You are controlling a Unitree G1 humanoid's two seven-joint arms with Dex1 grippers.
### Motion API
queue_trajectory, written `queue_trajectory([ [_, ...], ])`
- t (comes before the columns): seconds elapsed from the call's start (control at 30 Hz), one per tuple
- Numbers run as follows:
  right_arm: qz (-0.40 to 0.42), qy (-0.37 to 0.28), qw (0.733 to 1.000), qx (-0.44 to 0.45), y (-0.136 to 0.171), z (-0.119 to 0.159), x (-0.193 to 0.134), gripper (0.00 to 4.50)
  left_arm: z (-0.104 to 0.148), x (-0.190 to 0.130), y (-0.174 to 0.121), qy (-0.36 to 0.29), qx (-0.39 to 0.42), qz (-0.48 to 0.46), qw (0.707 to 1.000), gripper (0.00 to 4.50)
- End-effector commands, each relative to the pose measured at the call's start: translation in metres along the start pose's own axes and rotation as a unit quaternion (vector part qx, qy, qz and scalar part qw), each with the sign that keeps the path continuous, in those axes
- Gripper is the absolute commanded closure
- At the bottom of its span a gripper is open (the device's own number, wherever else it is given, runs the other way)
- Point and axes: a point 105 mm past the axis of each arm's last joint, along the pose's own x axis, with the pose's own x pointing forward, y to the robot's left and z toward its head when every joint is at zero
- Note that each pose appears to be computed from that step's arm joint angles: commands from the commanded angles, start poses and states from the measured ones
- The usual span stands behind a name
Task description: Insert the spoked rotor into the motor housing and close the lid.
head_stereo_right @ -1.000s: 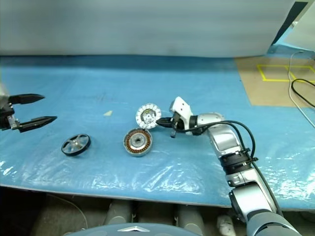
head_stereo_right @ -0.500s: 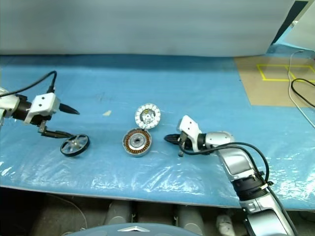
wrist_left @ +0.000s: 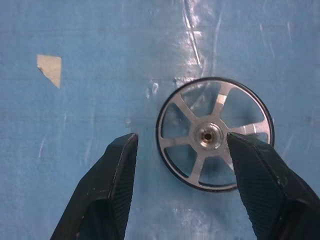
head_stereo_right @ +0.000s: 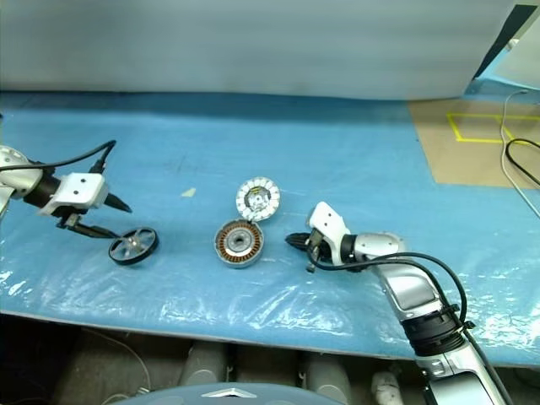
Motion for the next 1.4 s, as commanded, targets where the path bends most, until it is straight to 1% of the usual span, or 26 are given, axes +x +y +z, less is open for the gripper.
queue_trajectory([
  [0.03,0.006,-0.015,1.0,-0.01,0.007,0.009,-0.001,4.5,0.008,-0.002,-0.001,-0.001,0.031,-0.012,0.999,1.53],
  [0.3,-0.001,-0.006,1.0,-0.004,0.01,0.001,-0.003,4.5,0.011,0.011,-0.004,-0.005,0.044,-0.04,0.998,1.53],
  [0.47,-0.006,-0.003,1.0,0.001,0.012,-0.001,-0.005,4.5,0.002,0.018,-0.007,0.012,0.048,-0.053,0.997,1.53],
  [0.77,-0.017,0.005,1.0,0.003,0.01,-0.008,-0.007,4.5,-0.002,0.025,-0.009,0.013,0.042,-0.059,0.997,1.53],
  [1.13,-0.02,0.004,1.0,0.004,0.01,-0.001,-0.008,4.5,-0.007,0.03,-0.013,0.02,0.041,-0.068,0.997,1.53],
  [1.4,-0.025,0.005,1.0,0.007,0.008,0.0,-0.011,4.5,-0.011,0.035,-0.02,0.024,0.04,-0.08,0.996,1.53],
])
